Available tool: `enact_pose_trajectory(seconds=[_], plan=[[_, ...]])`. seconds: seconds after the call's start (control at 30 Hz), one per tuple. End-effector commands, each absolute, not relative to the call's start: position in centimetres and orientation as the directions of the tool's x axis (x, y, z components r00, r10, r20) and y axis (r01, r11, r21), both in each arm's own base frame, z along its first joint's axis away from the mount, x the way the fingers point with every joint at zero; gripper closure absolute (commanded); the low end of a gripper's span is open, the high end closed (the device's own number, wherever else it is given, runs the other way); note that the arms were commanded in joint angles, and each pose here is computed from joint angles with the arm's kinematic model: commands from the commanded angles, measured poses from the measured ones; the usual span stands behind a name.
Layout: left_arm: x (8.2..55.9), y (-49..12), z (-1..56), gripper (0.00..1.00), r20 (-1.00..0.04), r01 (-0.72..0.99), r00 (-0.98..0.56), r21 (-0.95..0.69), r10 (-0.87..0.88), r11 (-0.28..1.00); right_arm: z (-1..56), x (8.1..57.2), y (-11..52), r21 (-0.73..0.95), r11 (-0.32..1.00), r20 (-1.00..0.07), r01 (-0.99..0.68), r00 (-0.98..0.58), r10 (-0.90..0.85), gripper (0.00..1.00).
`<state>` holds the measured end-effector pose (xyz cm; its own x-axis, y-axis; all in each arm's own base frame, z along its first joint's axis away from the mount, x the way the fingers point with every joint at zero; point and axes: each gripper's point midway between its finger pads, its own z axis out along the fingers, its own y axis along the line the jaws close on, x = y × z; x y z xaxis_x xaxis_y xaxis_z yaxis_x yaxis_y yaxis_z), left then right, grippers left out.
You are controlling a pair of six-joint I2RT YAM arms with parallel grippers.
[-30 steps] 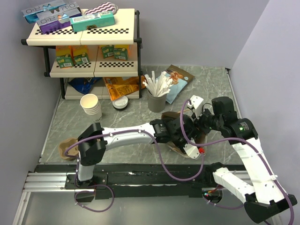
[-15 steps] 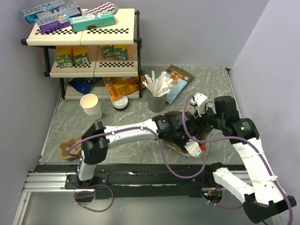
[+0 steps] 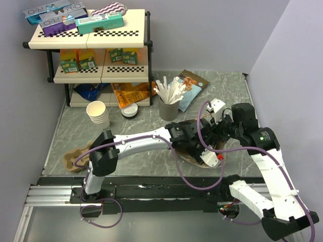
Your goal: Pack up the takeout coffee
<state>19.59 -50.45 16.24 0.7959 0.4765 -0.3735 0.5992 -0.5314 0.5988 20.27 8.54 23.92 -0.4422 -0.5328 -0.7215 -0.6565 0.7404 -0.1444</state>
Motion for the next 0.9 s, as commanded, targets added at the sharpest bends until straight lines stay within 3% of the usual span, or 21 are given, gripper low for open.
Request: enact_pose_trajectory(seconds=[0.0, 0.07, 0.6, 0.87], plan=[[20.8, -51.9, 16.9, 0.08, -0.451, 0.65, 0.754, 0.617, 0.478, -0.443, 25.9, 18.3, 12.0, -0.083, 0.614, -0.794, -0.785, -0.32, -0.517, 1.0], [20.8, -51.9, 17.6, 0.01, -0.458, 0.65, 0.752, 0.63, 0.474, -0.424, 25.9, 18.5, 11.9, -0.081, 0.62, -0.794, -0.78, -0.326, -0.513, 1.0], [19.8, -51.3, 21.3, 0.01, -0.527, 0.676, 0.733, 0.634, 0.43, -0.375, 25.9, 19.6, 10.9, -0.094, 0.653, -0.782, -0.751, -0.351, -0.516, 1.0], [20.6, -50.9, 23.1, 0.01, -0.593, 0.743, 0.655, 0.617, 0.468, -0.259, 26.0, 19.6, 10.1, -0.151, 0.652, -0.77, -0.743, -0.325, -0.549, 1.0]])
